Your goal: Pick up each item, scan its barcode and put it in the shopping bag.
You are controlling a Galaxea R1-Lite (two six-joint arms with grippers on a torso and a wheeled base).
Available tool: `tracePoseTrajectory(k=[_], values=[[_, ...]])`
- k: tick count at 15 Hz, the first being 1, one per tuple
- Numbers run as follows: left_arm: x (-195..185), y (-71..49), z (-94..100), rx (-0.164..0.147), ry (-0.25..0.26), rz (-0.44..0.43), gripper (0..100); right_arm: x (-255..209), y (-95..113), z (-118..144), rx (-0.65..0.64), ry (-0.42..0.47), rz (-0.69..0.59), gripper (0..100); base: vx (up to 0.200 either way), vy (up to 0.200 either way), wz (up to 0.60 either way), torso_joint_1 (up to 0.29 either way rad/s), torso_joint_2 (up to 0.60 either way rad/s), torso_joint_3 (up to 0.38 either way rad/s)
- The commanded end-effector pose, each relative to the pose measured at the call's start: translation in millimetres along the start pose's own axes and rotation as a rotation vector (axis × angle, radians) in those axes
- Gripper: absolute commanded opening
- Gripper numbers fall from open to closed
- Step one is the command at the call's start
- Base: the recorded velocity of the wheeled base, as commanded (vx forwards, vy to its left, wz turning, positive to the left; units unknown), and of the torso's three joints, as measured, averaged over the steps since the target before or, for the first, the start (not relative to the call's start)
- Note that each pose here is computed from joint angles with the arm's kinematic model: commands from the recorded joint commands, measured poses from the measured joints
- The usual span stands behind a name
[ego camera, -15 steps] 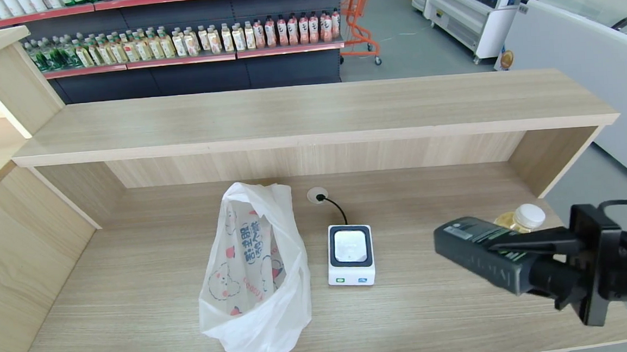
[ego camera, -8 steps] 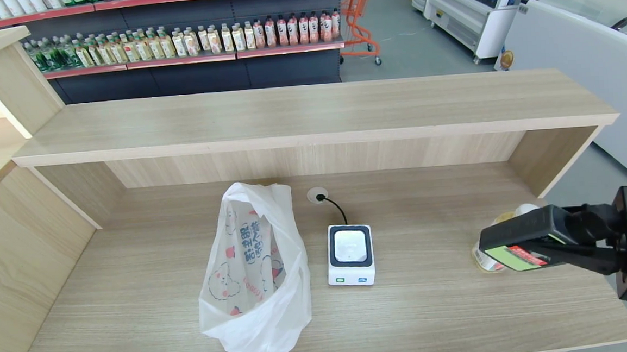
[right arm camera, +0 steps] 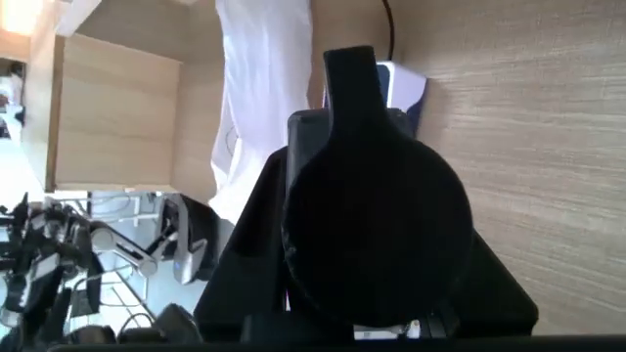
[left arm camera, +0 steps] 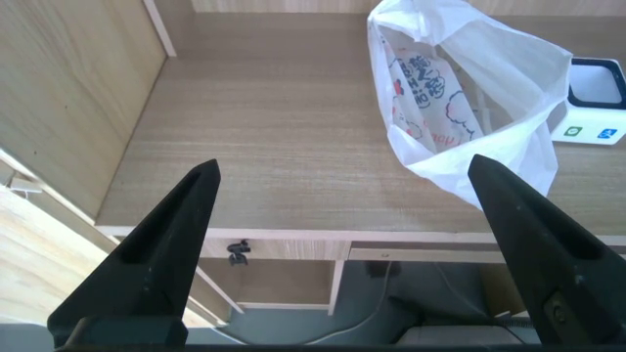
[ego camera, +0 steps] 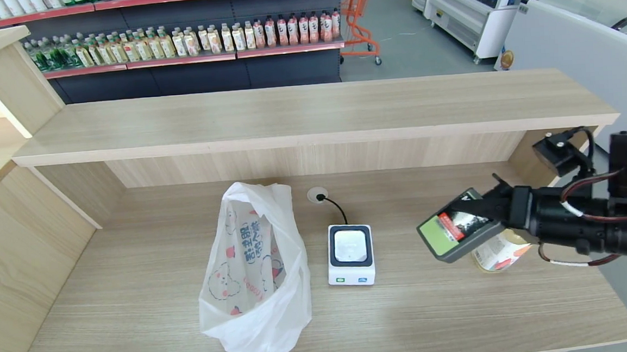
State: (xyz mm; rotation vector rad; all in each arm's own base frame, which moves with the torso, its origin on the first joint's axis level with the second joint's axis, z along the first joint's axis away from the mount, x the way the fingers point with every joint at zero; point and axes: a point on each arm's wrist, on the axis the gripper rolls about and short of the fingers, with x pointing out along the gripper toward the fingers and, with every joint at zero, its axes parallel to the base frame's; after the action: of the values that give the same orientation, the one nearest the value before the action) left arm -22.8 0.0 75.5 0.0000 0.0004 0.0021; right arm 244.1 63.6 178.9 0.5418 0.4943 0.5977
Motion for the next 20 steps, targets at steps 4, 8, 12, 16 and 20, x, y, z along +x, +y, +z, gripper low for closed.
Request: tracePoseTrajectory(k=[4,8,12,16,20], values=[[0,0.0,0.0,0.000,0.000,0.002,100,84,-10,-42,0.057,0.103,-0.028,0,0.000,0.000,0.00,0.000,0.00,0.000],[0,0.0,0.0,0.000,0.000,0.001,100,108,-28,-52,-0.066,0.097,-0.090,0,0.000,0.000,0.00,0.000,0.00,0.000],[0,0.0,0.0,0.000,0.000,0.001,100,133,-11,-54,-0.109,0.082,-0.011,0,0.000,0.000,0.00,0.000,0.00,0.000],[0,0.0,0.0,0.000,0.000,-0.001,100,154,-4,-54,-0.130,0.075,0.022,0,0.000,0.000,0.00,0.000,0.00,0.000],[0,0.0,0.0,0.000,0.000,0.001,100,166,-8,-53,-0.177,0.059,-0.005,0,0.000,0.000,0.00,0.000,0.00,0.000]])
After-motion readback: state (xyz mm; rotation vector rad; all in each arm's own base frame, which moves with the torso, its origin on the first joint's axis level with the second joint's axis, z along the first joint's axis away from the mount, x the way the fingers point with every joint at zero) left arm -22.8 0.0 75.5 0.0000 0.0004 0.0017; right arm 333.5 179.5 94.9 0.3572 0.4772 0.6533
